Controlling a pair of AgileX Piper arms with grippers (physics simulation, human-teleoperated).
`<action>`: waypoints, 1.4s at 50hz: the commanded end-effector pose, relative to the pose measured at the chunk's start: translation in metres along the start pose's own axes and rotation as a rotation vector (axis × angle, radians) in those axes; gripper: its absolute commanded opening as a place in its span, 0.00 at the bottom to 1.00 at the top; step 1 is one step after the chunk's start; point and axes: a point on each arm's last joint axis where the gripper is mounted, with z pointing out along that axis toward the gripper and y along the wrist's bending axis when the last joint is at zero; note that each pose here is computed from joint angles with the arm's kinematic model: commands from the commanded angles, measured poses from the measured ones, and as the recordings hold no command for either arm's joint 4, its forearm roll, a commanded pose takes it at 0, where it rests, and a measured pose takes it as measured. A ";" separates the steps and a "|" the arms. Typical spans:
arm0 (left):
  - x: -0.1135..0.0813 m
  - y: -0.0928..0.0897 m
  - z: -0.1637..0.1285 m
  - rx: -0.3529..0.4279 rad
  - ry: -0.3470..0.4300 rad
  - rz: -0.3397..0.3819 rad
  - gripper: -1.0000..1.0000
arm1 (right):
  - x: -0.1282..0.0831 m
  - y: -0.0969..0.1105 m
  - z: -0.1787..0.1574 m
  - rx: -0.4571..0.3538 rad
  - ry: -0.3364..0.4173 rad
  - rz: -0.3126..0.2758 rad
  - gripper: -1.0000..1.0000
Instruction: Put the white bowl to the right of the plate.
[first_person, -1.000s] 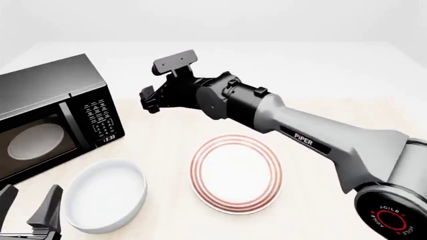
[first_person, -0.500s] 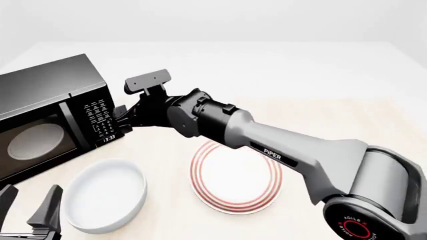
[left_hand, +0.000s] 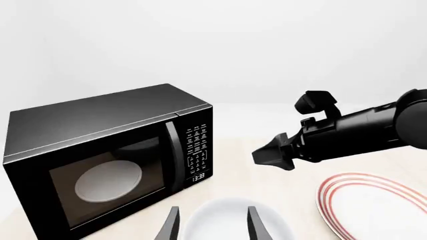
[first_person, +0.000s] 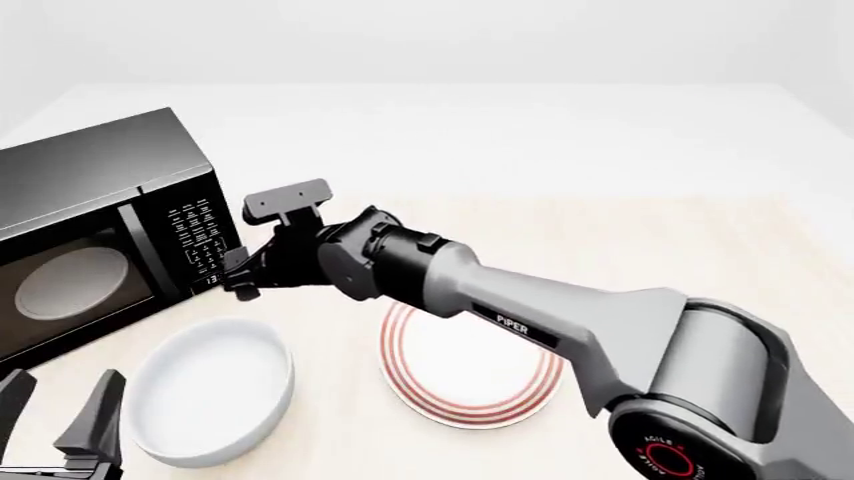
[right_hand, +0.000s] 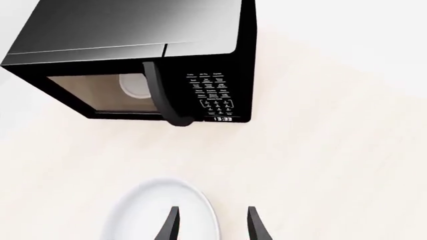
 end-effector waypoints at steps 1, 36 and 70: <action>0.000 0.000 0.000 0.000 0.000 0.000 1.00 | 0.024 0.004 0.020 0.008 0.080 0.036 1.00; 0.000 0.000 0.000 0.000 0.000 0.000 1.00 | 0.056 -0.002 0.036 -0.002 0.057 0.138 1.00; 0.000 0.000 0.000 0.000 0.000 0.000 1.00 | 0.077 -0.009 0.044 -0.007 0.038 0.186 1.00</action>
